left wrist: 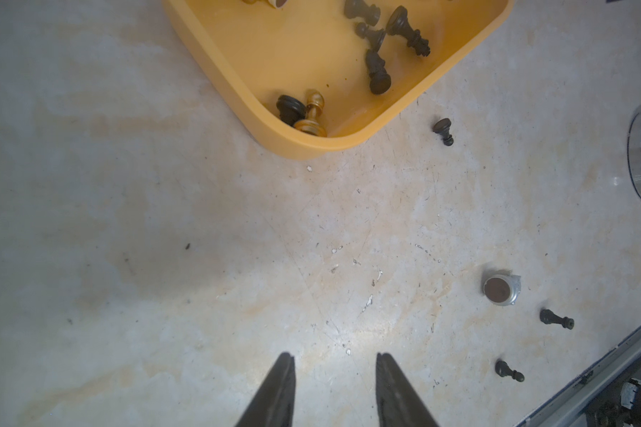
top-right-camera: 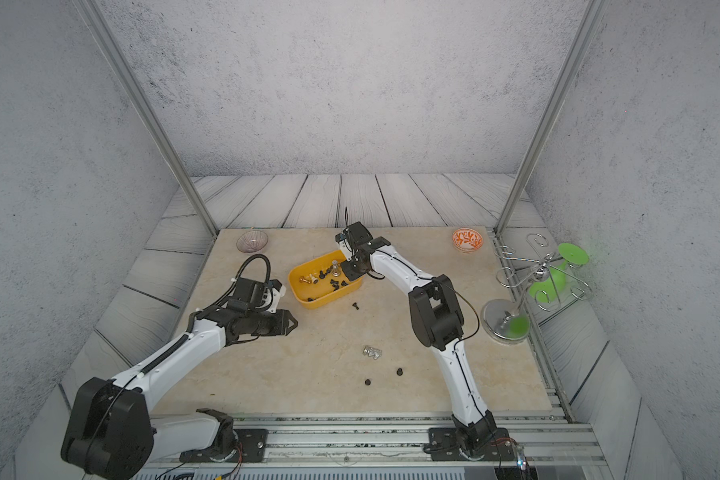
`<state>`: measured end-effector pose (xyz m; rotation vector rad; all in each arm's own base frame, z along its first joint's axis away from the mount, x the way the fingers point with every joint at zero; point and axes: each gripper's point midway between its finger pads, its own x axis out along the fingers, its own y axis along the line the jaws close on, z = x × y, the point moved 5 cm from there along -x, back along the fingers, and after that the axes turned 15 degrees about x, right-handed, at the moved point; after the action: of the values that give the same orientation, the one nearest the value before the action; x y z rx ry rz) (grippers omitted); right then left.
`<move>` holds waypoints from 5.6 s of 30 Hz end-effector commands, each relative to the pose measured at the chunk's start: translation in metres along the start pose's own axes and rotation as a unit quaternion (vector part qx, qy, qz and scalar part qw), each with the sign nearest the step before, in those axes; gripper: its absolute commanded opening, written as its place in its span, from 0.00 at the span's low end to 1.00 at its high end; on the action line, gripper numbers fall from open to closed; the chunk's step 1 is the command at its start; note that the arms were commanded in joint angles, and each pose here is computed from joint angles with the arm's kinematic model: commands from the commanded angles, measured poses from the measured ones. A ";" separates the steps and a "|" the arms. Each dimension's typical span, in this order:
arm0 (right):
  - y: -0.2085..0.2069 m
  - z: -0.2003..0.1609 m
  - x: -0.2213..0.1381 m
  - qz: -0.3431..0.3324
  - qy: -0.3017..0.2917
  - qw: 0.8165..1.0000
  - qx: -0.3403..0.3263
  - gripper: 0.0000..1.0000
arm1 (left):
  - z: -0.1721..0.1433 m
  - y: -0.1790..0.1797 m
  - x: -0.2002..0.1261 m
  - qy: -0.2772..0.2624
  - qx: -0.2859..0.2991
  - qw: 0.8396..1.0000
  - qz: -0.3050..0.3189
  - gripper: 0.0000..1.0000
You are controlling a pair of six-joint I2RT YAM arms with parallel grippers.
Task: Put the chess pieces into the storage box
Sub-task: Place the chess piece in the storage box, then pick up the chess piece at the center of the board, then place the chess piece in the storage box.
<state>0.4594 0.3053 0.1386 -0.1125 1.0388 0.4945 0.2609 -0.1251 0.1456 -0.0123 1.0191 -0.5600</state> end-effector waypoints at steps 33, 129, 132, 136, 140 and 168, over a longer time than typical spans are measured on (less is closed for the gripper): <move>-0.008 0.011 -0.042 -0.011 -0.033 0.999 0.005 0.31 | -0.006 0.001 0.002 0.005 -0.011 1.000 -0.007 0.40; -0.135 -0.216 -0.196 -0.067 -0.122 0.950 0.279 0.37 | -0.019 -0.193 0.148 0.173 0.659 0.694 -0.230 0.46; -0.135 -0.216 -0.196 -0.068 -0.122 0.950 0.280 0.37 | -0.023 -0.190 0.151 0.181 0.659 0.696 -0.220 0.44; -0.136 -0.217 -0.197 -0.069 -0.122 0.950 0.281 0.37 | -0.025 -0.188 0.153 0.185 0.652 0.704 -0.212 0.35; -0.135 -0.217 -0.197 -0.069 -0.123 0.949 0.281 0.37 | -0.027 -0.188 0.152 0.188 0.648 0.707 -0.210 0.29; -0.133 -0.216 -0.197 -0.054 -0.121 0.950 0.283 0.37 | 0.105 -0.130 0.079 0.014 0.530 0.848 0.000 0.30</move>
<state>0.2684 0.0517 0.1732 0.3867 0.8981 0.0745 0.2973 -0.3088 0.1509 1.0456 0.6533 -1.1979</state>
